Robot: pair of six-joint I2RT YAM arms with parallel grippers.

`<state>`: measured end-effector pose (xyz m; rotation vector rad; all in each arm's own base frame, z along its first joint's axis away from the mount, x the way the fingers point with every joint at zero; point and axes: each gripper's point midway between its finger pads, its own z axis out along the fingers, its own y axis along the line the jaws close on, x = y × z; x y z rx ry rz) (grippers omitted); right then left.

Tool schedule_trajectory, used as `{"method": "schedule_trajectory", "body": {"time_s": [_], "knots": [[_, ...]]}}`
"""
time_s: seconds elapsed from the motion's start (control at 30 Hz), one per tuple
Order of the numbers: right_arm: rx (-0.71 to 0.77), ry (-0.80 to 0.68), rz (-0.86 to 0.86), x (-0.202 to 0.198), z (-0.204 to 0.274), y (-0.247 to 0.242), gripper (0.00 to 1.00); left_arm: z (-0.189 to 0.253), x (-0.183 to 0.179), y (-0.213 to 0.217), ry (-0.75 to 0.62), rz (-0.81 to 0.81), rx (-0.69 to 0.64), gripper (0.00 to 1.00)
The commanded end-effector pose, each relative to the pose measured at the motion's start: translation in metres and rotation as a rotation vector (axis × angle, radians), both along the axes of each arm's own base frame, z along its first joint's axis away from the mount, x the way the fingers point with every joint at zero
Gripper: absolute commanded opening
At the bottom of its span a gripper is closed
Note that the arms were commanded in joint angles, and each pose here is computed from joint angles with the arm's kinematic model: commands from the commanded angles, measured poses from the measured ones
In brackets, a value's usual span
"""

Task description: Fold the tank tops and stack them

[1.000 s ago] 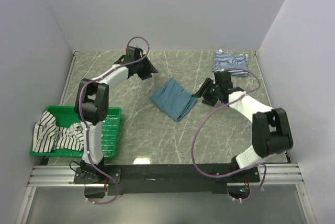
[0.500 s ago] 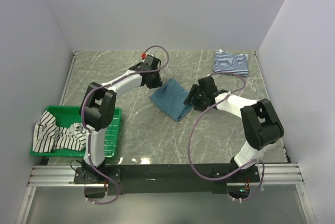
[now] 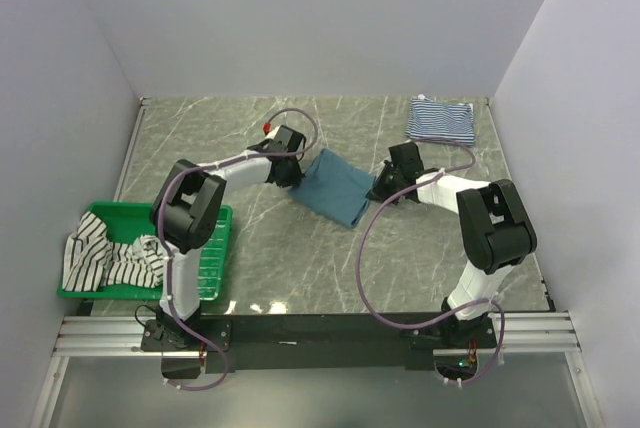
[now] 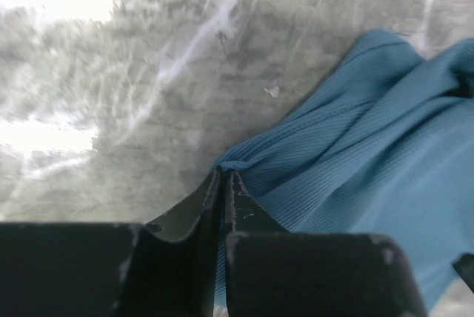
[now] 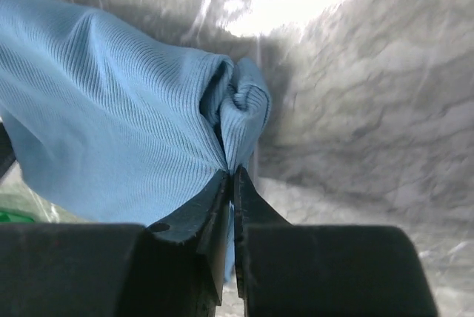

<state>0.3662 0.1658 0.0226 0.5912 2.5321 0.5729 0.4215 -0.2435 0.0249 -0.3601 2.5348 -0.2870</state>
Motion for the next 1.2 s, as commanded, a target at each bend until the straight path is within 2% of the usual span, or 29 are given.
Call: {"method": "schedule_trajectory", "body": {"time_s": [0.0,0.13,0.17,0.23,0.27,0.37,0.47,0.87,1.1,1.13,1.17], "knots": [[0.012,-0.046,0.020,0.016,0.004,-0.006,0.09,-0.037,-0.050,0.000,0.150,0.010,-0.037,0.09],[0.052,-0.089,0.044,0.030,0.009,-0.009,0.16,-0.031,-0.069,-0.020,0.162,0.009,-0.144,0.05],[0.054,-0.100,0.058,0.033,0.012,-0.008,0.27,-0.032,-0.076,-0.022,0.169,0.005,-0.142,0.05],[0.056,-0.109,0.073,0.035,0.018,-0.008,0.39,-0.023,-0.077,-0.020,0.148,0.020,-0.144,0.07],[0.045,-0.121,0.081,0.036,0.022,-0.008,0.49,-0.020,-0.077,-0.017,0.144,0.028,-0.138,0.09],[0.029,-0.144,0.080,0.031,0.034,-0.014,0.60,0.000,-0.065,-0.001,0.082,0.071,-0.102,0.16],[0.014,-0.163,0.092,0.025,0.039,-0.016,0.66,0.019,-0.054,0.008,0.050,0.086,-0.096,0.23],[-0.013,-0.054,0.188,0.007,-0.011,-0.006,0.64,0.049,-0.052,-0.002,0.002,0.008,-0.149,0.27],[0.004,-0.061,0.247,0.010,-0.012,0.015,0.45,0.066,-0.042,-0.020,-0.070,-0.056,-0.235,0.32],[-0.003,-0.050,0.246,0.010,-0.016,0.015,0.41,0.068,-0.043,-0.025,-0.075,-0.076,-0.260,0.34],[-0.003,-0.048,0.244,0.011,-0.016,0.015,0.30,0.070,-0.040,-0.028,-0.095,-0.089,-0.273,0.35]]}}
